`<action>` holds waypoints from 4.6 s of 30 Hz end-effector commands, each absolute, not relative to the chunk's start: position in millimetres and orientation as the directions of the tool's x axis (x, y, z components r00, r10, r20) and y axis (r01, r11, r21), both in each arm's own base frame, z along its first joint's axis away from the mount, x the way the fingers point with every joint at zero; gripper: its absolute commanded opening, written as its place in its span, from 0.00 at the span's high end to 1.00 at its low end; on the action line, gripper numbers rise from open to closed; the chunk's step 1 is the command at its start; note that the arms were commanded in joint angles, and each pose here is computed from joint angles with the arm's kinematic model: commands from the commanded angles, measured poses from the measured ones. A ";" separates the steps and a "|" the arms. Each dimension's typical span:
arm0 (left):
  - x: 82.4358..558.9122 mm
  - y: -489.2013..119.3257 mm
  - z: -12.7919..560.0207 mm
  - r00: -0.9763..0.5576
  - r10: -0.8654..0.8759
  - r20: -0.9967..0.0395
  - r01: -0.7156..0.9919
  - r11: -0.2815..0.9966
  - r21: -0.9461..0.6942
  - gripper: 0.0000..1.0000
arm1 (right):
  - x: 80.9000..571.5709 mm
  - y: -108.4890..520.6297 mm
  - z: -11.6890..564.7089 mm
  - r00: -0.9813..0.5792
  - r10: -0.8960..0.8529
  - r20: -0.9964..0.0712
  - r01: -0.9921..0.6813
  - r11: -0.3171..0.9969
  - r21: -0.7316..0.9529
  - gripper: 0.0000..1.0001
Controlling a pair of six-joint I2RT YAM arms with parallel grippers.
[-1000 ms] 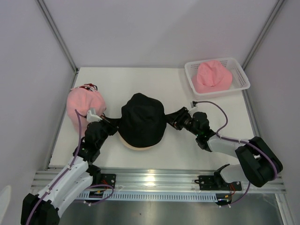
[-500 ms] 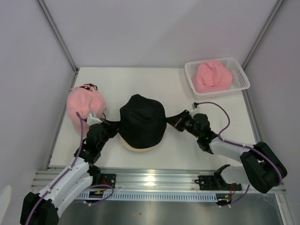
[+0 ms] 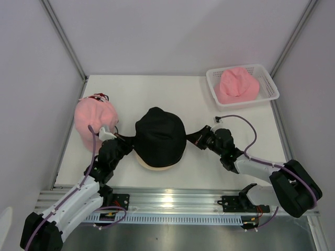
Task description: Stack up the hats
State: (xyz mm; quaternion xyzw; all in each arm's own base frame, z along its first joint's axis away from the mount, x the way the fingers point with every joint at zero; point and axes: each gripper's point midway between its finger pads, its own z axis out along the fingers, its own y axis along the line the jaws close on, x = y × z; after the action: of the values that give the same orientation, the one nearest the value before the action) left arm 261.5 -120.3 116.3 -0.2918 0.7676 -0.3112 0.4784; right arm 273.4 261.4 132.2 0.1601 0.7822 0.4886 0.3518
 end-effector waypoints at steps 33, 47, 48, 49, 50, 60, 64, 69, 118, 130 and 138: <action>278.1 -78.4 323.6 -0.267 -0.378 -0.887 0.053 0.913 -0.405 0.00 | 597.9 -83.9 202.8 -0.373 0.432 -0.821 0.377 0.879 0.291 0.11; 309.7 -71.8 311.3 -0.256 -0.476 -0.841 -0.019 0.873 -0.488 0.00 | 657.0 -96.4 108.9 -0.405 0.500 -0.766 0.345 0.859 0.379 0.27; 311.6 -71.5 309.8 -0.260 -0.479 -0.839 -0.022 0.871 -0.490 0.01 | 659.7 -95.4 102.4 -0.405 0.504 -0.763 0.341 0.857 0.386 0.27; 312.8 -72.1 309.4 -0.264 -0.481 -0.836 -0.022 0.870 -0.493 0.00 | 661.2 -94.4 99.8 -0.404 0.508 -0.760 0.337 0.856 0.393 0.31; 314.0 -72.9 308.1 -0.269 -0.486 -0.832 -0.024 0.867 -0.498 0.01 | 662.4 -92.0 98.0 -0.403 0.519 -0.754 0.332 0.850 0.408 0.34; 315.5 -73.4 310.1 -0.263 -0.488 -0.832 -0.015 0.864 -0.502 0.01 | 652.8 -81.2 151.7 -0.355 0.513 -0.781 0.267 0.857 0.441 1.00; 311.8 -77.4 318.8 -0.258 -0.453 -0.854 0.037 0.878 -0.477 0.01 | 626.0 -50.1 242.9 -0.312 0.499 -0.808 0.105 0.864 0.493 1.00; 302.4 -90.9 333.8 -0.280 -0.424 -0.861 0.131 0.872 -0.472 0.01 | 572.7 13.2 368.1 -0.262 0.503 -0.823 -0.145 0.823 0.549 1.00; 233.0 -22.3 346.9 -0.073 -0.435 -0.898 -0.082 0.900 -0.429 0.01 | 230.9 366.2 549.0 -0.556 0.489 -0.672 -0.744 0.066 0.664 1.00; 210.9 -5.1 364.4 0.021 -0.408 -0.913 -0.107 0.907 -0.408 0.00 | 243.6 383.9 375.1 -0.687 0.246 -0.684 -0.612 0.311 0.727 1.00; 229.2 -41.7 348.3 -0.101 -0.419 -0.902 0.037 0.905 -0.424 0.00 | 238.7 355.7 317.1 -0.698 0.195 -0.688 -0.561 0.449 0.696 1.00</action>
State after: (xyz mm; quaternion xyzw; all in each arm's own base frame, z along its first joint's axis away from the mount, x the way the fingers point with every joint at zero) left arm 217.9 -24.0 348.1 -0.1637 0.7148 -0.1420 0.6649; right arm 243.4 375.4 296.9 -0.1092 0.7787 0.5270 0.3225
